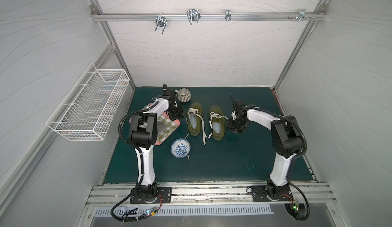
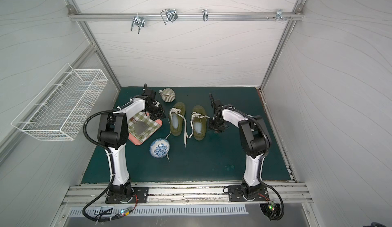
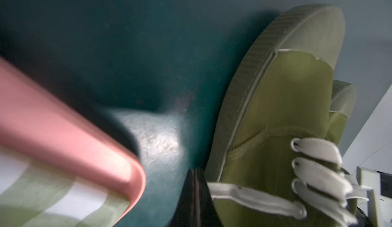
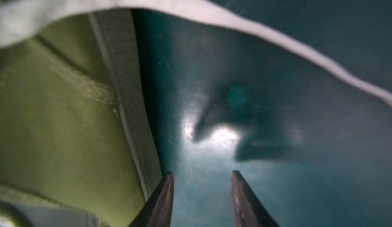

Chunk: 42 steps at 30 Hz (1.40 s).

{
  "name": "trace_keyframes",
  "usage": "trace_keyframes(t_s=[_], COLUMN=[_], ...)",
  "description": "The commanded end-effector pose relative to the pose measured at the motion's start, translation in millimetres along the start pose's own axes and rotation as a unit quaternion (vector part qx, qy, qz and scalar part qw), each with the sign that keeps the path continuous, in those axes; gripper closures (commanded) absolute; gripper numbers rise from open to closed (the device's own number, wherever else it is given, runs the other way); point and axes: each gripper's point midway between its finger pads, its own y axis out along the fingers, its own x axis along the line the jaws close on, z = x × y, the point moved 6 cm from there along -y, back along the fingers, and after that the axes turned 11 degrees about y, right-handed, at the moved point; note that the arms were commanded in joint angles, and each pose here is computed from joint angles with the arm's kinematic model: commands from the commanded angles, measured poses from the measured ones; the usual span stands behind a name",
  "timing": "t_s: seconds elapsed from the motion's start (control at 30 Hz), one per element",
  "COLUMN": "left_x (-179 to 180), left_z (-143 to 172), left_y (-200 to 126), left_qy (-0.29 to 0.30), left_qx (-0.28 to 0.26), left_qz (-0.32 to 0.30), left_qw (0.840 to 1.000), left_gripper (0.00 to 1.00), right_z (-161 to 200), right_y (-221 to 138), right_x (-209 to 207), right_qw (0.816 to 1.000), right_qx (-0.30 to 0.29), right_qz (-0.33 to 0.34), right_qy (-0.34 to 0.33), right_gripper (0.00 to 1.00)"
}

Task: Insert the insole into the shoe
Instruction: Move the shoe to the center of the board, then adjust the shoe at the center of the board.

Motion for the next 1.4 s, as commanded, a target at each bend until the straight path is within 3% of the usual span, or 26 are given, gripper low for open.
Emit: trace_keyframes(t_s=[0.0,0.2,0.5,0.7,0.8,0.87,0.97,1.13,1.37], left_x=[-19.3,-20.8,-26.3,-29.0,-28.9,-29.2,-30.5,-32.0,-34.7], left_z=[-7.7,-6.3,-1.4,1.2,1.7,1.3,0.2,0.9,0.8], left_y=[9.5,21.7,37.2,40.5,40.8,39.5,39.9,43.2,40.2], left_qy=[0.015,0.017,0.020,0.021,0.022,0.023,0.022,0.024,0.029], left_qx=[-0.006,0.005,0.021,0.023,0.023,0.022,0.021,0.022,0.022], left_qz=[0.027,0.029,0.040,0.046,0.043,0.042,0.045,0.046,0.049], left_qw=[1.000,0.999,0.999,0.998,0.999,0.999,0.999,0.998,0.998], left_gripper=[1.00,1.00,1.00,1.00,1.00,1.00,1.00,1.00,1.00], right_z=[-0.9,-13.7,-25.1,-31.7,-36.4,-44.8,-53.0,-59.8,-53.9], right_y=[10.0,20.1,26.2,32.0,35.5,35.8,35.6,32.5,44.6], right_x=[11.3,14.3,39.1,43.3,42.5,27.4,12.7,16.7,42.8], right_qw=[1.000,1.000,0.992,0.993,0.993,0.996,0.999,1.000,0.999], right_qx=[0.008,-0.001,-0.005,0.000,0.004,0.009,0.012,-0.005,0.024], right_qz=[-0.015,-0.005,0.000,-0.019,0.005,0.039,0.030,0.016,-0.031], right_qy=[0.010,0.003,-0.124,-0.119,-0.121,-0.075,-0.020,-0.017,-0.033], right_gripper=[0.54,0.53,0.49,0.48,0.48,0.48,0.48,0.48,0.48])
